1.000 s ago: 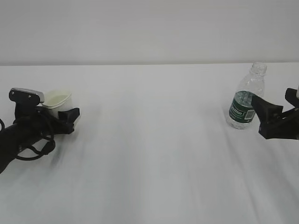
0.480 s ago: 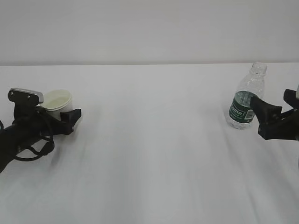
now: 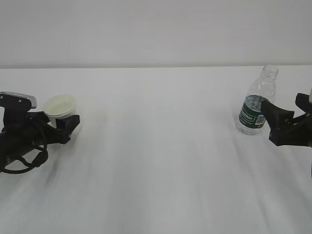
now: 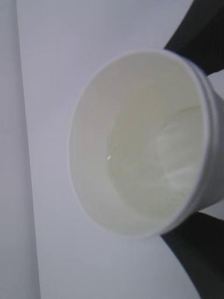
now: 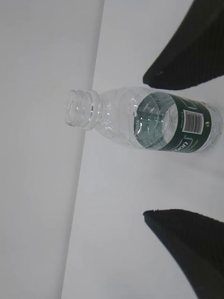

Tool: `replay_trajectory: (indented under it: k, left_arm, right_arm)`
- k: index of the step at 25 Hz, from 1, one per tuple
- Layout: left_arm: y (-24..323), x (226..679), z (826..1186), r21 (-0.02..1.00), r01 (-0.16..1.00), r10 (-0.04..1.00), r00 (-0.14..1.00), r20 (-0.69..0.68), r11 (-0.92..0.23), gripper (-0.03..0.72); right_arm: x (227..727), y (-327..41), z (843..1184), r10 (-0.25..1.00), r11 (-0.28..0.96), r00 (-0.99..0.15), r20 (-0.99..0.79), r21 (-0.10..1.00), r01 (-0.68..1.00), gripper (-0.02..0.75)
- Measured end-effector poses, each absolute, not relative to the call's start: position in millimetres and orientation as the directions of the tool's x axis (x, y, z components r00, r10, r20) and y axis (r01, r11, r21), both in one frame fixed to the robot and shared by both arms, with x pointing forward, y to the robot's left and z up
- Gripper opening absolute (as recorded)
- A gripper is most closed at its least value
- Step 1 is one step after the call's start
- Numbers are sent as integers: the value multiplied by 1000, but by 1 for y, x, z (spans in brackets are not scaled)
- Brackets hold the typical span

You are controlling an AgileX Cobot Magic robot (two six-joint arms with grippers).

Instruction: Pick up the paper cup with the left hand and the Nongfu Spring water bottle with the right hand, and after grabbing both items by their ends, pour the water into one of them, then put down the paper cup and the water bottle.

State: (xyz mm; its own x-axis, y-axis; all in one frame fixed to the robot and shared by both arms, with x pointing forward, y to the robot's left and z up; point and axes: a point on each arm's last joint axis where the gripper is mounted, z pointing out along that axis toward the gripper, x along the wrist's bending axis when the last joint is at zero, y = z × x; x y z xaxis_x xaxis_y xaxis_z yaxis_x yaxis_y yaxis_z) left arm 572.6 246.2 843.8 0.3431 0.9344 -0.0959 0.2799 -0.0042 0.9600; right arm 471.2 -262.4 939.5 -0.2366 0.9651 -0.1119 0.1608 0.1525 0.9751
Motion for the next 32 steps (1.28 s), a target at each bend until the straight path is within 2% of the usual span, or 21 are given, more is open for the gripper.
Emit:
replay_trajectory:
  k: [8,18,24,32]
  left_arm:
    - [248,555,849,953,304,935,339,-103,-6,610]
    - [251,531,872,957,289,941,324,-101,3,602]
    - [252,525,891,971,240,940,329,-89,8,599]
    - [253,519,941,994,111,943,332,-40,3,594]
  right_arm:
    - [471,-262,940,966,142,-238,-101,976,163,595]
    - [467,-263,949,970,116,-232,-76,980,161,595]
    - [460,-264,964,970,124,-225,-86,979,163,594]
    - [444,-268,986,973,131,-209,-99,980,147,595]
